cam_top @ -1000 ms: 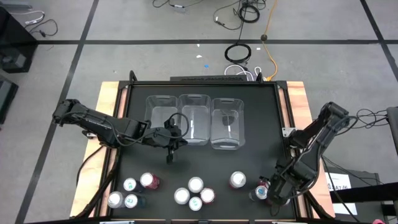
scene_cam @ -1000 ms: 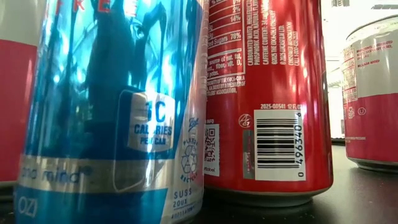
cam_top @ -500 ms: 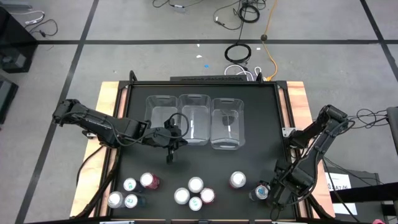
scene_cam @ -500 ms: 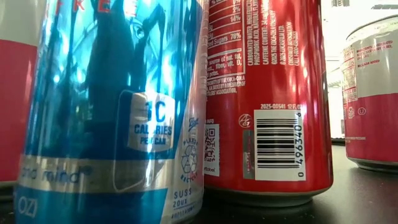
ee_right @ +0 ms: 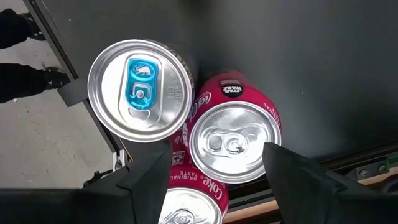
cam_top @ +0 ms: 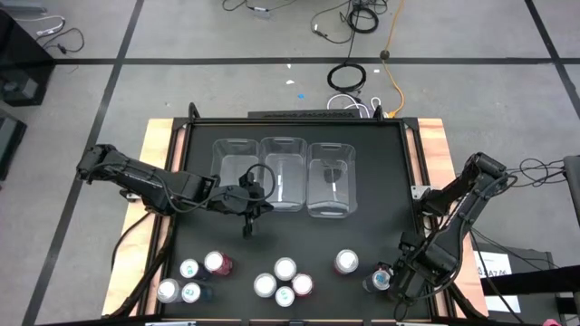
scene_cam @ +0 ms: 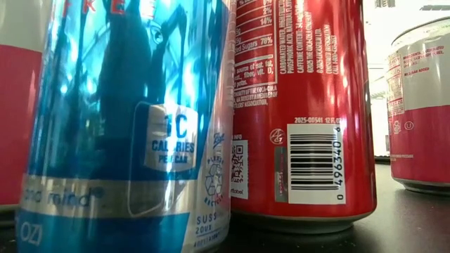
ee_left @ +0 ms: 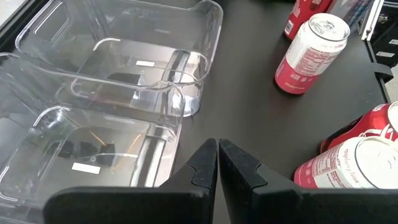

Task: Sort soda cans
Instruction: Put the red soda can into the right transparent bin

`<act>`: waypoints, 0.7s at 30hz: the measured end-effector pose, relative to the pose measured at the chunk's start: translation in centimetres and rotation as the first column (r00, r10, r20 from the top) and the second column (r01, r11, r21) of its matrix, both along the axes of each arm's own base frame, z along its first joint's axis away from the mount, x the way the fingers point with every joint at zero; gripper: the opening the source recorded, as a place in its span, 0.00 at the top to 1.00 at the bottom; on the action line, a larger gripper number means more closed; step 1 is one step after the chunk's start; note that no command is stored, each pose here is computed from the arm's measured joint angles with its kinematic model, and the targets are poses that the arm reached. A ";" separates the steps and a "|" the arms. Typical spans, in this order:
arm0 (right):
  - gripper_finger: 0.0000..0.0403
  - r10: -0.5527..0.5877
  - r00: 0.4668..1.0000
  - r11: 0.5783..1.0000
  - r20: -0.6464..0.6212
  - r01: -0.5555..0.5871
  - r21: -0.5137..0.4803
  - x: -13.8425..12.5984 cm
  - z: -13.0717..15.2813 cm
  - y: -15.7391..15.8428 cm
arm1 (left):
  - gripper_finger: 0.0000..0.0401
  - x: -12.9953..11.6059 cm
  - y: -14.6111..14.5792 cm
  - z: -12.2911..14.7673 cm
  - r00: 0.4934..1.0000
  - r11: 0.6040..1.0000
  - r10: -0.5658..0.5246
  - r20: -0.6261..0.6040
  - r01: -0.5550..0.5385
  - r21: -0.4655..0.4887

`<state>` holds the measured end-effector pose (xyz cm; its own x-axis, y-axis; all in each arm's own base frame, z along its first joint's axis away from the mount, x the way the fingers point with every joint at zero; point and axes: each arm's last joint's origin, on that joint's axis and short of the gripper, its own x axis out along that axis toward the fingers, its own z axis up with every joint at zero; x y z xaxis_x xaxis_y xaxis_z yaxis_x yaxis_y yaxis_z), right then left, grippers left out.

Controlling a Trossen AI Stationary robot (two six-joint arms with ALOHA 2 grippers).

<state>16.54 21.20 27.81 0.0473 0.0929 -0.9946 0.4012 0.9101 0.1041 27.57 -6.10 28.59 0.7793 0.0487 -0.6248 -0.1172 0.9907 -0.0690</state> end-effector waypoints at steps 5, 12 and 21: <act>0.39 0.000 1.000 1.000 0.000 0.000 0.000 0.0 0.0 0.0 | 0.93 0.0 0.0 0.0 1.000 1.000 0.000 0.000 0.000 0.000; 0.39 -0.022 1.000 0.999 0.006 0.022 0.023 0.1 0.0 0.2 | 0.93 0.0 0.0 0.0 1.000 1.000 0.000 0.000 0.000 0.000; 0.44 -0.017 0.999 1.000 -0.038 0.017 0.000 0.1 -0.6 0.4 | 0.93 0.0 0.0 0.0 1.000 1.000 0.000 0.000 0.000 0.000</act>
